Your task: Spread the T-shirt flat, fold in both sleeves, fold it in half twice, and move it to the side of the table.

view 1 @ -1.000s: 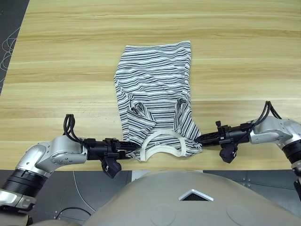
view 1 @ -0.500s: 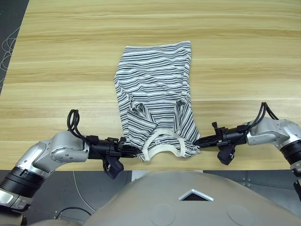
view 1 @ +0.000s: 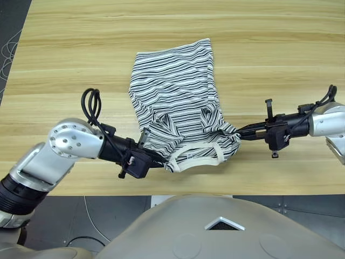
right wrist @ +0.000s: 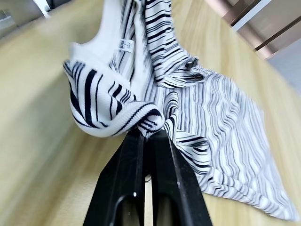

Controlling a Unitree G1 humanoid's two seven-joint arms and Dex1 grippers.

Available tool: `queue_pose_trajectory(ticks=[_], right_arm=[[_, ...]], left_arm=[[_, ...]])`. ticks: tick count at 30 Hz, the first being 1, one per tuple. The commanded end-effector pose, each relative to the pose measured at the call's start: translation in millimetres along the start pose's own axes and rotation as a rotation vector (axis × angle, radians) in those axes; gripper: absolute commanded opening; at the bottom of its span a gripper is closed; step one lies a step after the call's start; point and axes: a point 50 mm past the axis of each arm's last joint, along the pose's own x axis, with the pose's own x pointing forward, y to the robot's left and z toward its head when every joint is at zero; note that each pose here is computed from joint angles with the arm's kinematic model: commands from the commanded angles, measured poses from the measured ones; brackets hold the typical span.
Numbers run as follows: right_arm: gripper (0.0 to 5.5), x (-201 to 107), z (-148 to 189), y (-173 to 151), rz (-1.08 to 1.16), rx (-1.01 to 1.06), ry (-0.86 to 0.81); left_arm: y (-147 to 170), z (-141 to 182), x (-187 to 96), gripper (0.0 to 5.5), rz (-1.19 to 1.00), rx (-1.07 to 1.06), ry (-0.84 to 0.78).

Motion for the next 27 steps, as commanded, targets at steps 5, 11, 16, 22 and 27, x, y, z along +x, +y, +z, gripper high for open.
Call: queue_pose_trajectory(ticks=[5, 11, 16, 22, 27], right_arm=[[0.10, -18, 25, -7, 0.046, 0.106, -0.045], [0.10, -21, 40, -8, 0.078, 0.166, -0.092], [0.10, -19, 52, 8, 0.169, 0.300, -0.138], [0.10, -18, 54, 18, 0.179, 0.351, -0.132], [0.10, -17, 43, 2, 0.029, 0.333, -0.108]], left_arm=[[15, 8, -39, 0.10, 0.015, 0.098, 0.045], [15, 20, -51, 0.10, -0.005, 0.099, -0.032], [-1, 31, -42, 0.10, -0.086, 0.114, -0.044], [-10, 42, -40, 0.10, -0.091, 0.108, -0.060], [6, 27, -49, 0.10, 0.012, 0.083, 0.011]])
